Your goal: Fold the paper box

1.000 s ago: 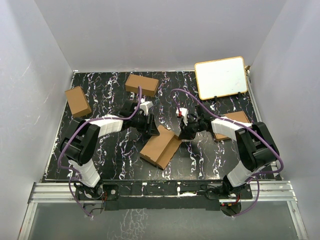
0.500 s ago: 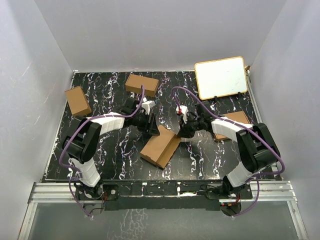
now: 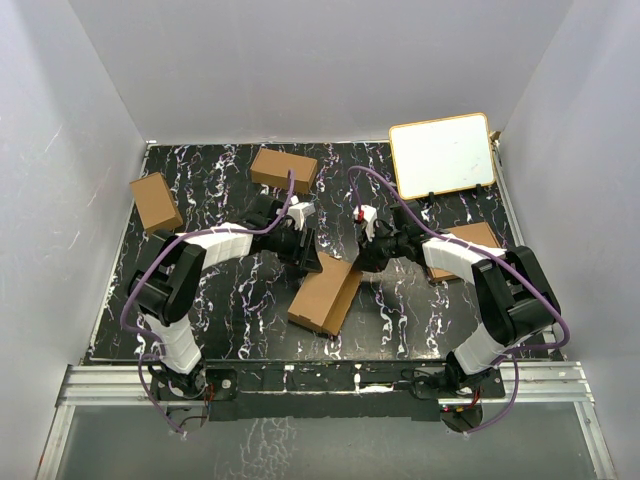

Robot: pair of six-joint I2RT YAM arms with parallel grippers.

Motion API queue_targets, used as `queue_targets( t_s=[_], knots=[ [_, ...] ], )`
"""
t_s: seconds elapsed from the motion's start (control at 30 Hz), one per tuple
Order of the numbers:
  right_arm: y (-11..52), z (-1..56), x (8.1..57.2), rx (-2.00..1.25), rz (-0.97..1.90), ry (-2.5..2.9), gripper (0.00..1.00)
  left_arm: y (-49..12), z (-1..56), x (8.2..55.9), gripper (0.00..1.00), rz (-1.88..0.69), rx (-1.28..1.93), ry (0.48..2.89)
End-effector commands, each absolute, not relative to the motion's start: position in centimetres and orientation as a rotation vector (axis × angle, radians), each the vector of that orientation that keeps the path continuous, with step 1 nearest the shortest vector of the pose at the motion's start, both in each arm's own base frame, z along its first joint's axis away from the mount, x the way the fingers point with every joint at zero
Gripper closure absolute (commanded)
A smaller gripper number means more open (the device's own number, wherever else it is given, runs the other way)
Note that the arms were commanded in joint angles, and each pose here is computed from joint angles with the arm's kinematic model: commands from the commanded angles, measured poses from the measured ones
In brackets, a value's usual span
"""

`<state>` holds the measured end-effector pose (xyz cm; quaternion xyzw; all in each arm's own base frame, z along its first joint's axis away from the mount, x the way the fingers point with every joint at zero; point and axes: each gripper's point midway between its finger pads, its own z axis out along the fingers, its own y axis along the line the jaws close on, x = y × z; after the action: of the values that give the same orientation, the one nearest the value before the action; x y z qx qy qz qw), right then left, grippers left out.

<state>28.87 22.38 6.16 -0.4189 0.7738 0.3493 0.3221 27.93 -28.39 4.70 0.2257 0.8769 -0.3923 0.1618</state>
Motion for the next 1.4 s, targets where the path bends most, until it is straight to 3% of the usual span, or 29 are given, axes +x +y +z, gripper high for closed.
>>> queue_targets(
  t_s=[0.0,0.23,0.4,0.8,1.07,1.37],
  knots=[
    [23.2,9.0,30.7,-1.141,0.893,1.897,0.84,-27.6,2.7,27.1,0.45,-1.014,0.639,2.609],
    [20.6,10.7,31.0,-1.151,0.874,1.857,0.67,-27.0,3.1,28.1,0.42,-0.989,0.545,2.618],
    [19.8,12.0,30.0,-1.236,0.876,1.743,0.65,-27.1,4.3,28.8,0.38,-0.999,0.508,2.598],
    [19.6,9.1,20.8,-1.800,0.833,0.996,0.78,-27.3,10.4,30.1,0.30,-1.011,0.433,2.430],
    [20.8,7.4,18.6,-1.956,0.791,0.838,0.87,-25.5,10.6,27.2,0.31,-1.014,0.364,2.412],
    [23.7,4.6,16.4,-2.145,0.770,0.803,0.88,-25.7,9.8,24.0,0.32,-1.131,0.286,2.409]
  ],
)
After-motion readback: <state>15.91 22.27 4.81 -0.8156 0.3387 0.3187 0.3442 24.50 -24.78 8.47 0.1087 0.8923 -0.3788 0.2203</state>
